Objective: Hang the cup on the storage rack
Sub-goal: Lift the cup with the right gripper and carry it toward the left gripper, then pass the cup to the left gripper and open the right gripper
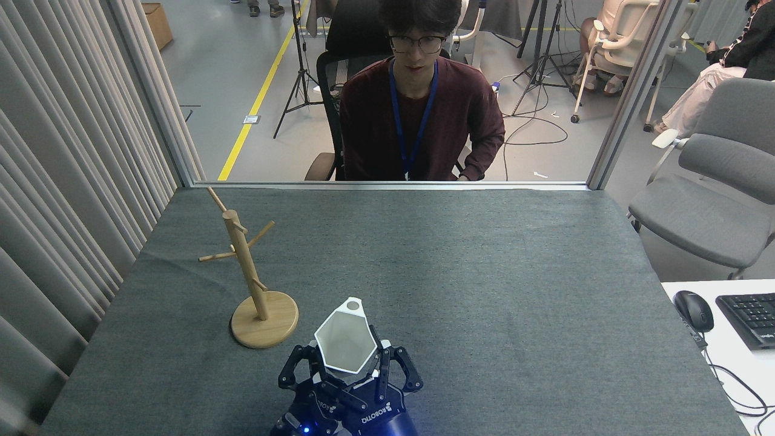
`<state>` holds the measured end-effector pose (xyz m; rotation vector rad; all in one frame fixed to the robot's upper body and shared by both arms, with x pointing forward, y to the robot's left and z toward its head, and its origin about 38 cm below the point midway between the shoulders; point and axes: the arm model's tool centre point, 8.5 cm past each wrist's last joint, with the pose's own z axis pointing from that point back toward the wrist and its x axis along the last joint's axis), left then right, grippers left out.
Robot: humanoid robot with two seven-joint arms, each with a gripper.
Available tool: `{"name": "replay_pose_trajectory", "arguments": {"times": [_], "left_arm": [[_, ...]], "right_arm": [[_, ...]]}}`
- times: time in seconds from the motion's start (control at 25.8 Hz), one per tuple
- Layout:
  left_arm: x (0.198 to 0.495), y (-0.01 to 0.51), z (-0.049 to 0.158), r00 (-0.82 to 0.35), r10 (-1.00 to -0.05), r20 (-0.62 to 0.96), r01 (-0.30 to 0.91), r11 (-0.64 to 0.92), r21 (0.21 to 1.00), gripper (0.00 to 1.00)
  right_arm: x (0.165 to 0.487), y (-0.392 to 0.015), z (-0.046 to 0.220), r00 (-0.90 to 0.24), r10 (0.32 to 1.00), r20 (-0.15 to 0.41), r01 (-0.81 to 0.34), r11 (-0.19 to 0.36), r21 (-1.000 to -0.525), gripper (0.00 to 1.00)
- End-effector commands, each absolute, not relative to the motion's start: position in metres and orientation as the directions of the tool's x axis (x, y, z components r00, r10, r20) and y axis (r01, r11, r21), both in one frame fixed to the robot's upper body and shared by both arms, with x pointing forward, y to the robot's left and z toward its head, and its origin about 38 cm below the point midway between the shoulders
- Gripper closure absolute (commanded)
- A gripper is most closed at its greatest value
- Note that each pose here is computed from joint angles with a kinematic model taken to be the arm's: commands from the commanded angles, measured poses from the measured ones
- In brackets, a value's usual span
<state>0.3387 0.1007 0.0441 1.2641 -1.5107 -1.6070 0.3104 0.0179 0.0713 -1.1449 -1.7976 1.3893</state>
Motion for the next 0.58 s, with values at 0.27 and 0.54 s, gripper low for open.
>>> {"name": "replay_pose_trajectory", "arguments": {"times": [0.27,0.54], "left_arm": [[0.34,0.103,0.046,-0.378,-0.893,-0.243,-0.204,-0.176,0.963,0.53],[0.34,0.103,0.044,-0.374,-0.895,-0.243,-0.2,-0.178,0.963,0.53]], "right_arm": [[0.311,0.018,0.072,-0.455,0.889,-0.049,0.263,0.081,-0.961,0.08],[0.319,0.007,0.119,-0.423,0.906,-0.027,0.376,0.148,-0.915,0.02]]}}
